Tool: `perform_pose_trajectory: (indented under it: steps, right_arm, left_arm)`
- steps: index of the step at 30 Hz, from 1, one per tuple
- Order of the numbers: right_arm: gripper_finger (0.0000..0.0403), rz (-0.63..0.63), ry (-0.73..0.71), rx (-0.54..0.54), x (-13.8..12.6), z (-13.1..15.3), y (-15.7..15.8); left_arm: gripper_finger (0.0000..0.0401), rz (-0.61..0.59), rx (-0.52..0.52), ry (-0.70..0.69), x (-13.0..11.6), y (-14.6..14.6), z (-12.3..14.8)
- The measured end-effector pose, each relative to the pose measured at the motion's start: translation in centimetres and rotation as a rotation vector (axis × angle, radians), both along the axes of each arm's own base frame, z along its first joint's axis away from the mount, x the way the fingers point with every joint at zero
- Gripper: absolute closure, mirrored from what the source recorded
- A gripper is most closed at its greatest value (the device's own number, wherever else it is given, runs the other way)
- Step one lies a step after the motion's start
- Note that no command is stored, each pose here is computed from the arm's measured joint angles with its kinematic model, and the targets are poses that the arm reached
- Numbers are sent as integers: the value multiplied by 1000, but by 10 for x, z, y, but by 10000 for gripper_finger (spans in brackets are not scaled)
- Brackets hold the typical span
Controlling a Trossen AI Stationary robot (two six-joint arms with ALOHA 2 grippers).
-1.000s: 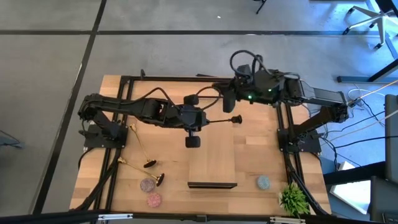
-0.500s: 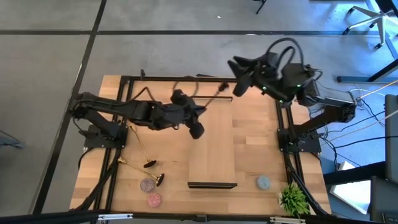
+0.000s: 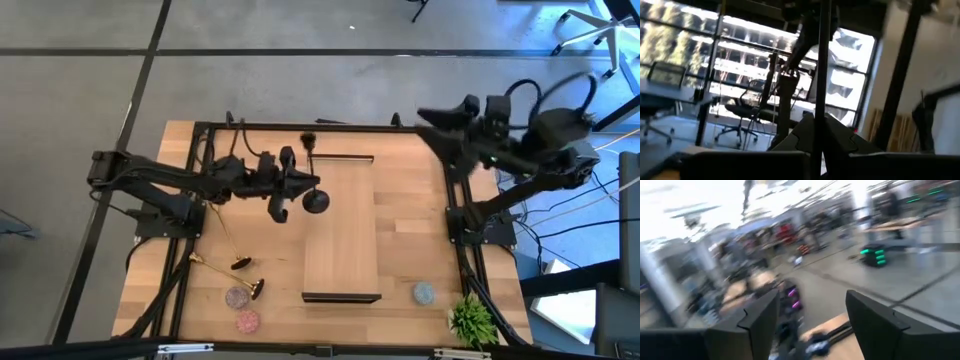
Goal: Pick & Place candle stick holders
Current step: Put the black candleholder on the shelf
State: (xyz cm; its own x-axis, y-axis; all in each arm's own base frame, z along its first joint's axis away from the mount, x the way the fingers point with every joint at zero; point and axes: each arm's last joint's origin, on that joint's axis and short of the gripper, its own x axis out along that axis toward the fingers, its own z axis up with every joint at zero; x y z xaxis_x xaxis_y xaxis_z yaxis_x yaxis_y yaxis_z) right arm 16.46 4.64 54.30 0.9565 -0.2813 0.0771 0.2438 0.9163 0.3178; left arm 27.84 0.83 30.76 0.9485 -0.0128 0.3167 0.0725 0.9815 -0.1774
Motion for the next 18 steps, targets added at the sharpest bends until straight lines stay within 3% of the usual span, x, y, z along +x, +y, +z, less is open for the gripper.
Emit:
perform_pose_trajectory:
  steps: [2, 4, 8, 13, 18]
  right_arm:
    - [169, 119, 29, -22, -2, -3, 6]
    - [169, 224, 86, -36, -2, -9, 12]
    - [169, 268, 233, 13, 0, -26, 24]
    - [168, 191, 386, 13, 0, -48, 47]
    - [168, -17, 374, -101, -1, -61, 82]
  left_arm:
    - [389, -29, 110, 61, 0, 6, -12]
    - [389, -73, 142, 91, 2, 10, -18]
    - [388, -141, 174, 93, 8, 11, -25]
    - [387, -167, 173, 102, 19, 7, -38]
    - [387, -182, 140, 67, 29, -6, -49]
